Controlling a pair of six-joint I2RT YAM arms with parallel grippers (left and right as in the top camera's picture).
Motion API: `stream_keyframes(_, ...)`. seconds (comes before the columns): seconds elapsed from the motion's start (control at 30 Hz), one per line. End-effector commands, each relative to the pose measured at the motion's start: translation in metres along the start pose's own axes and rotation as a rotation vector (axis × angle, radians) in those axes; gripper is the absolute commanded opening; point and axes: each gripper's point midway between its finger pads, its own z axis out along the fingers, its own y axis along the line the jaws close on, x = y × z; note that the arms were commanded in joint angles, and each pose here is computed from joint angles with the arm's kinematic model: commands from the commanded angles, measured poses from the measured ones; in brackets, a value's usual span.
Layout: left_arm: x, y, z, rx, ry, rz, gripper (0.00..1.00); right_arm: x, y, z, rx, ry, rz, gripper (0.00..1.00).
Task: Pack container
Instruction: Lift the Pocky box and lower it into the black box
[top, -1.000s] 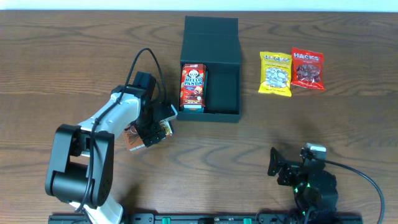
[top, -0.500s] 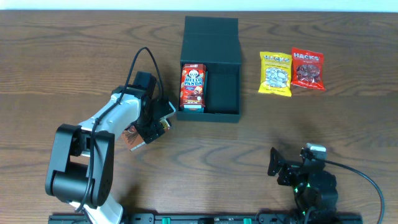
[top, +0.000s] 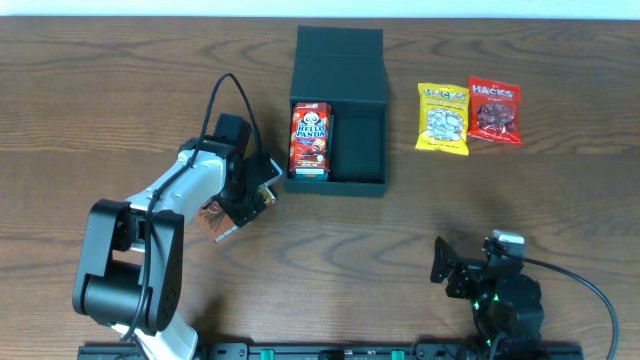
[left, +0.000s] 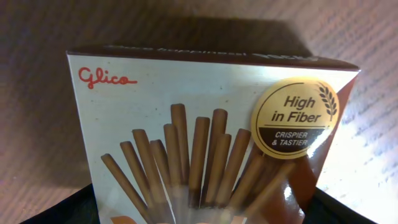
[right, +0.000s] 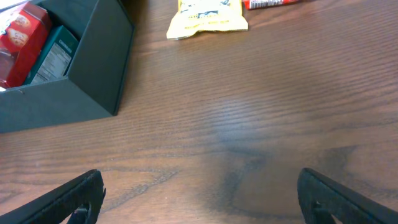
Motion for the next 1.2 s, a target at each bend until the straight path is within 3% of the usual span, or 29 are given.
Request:
stream_keyframes(0.0,0.010,-0.002,0.015,0.006,0.040,-0.047,0.79,0.003,-0.001,0.002,0.001,0.005,0.004,0.99)
stream_keyframes(0.63,-0.051,0.044,-0.056,-0.085,-0.082,-0.256,0.78,0.003,-0.001,0.002,0.001,0.005,0.004,0.99)
stream_keyframes(0.87,-0.086,0.066,-0.101,-0.112,-0.212,-0.446,0.77,0.003,-0.001,0.002,0.001,0.005,0.004,0.99)
stream_keyframes(1.07,-0.133,0.047,-0.138,0.075,-0.391,-0.503,0.76,0.003,-0.001,0.002,0.001,0.005,0.004,0.99)
stream_keyframes(1.17,-0.148,0.037,-0.145,0.095,-0.422,-0.508,0.75,0.003,-0.001,0.002,0.001,0.005,0.004,0.99)
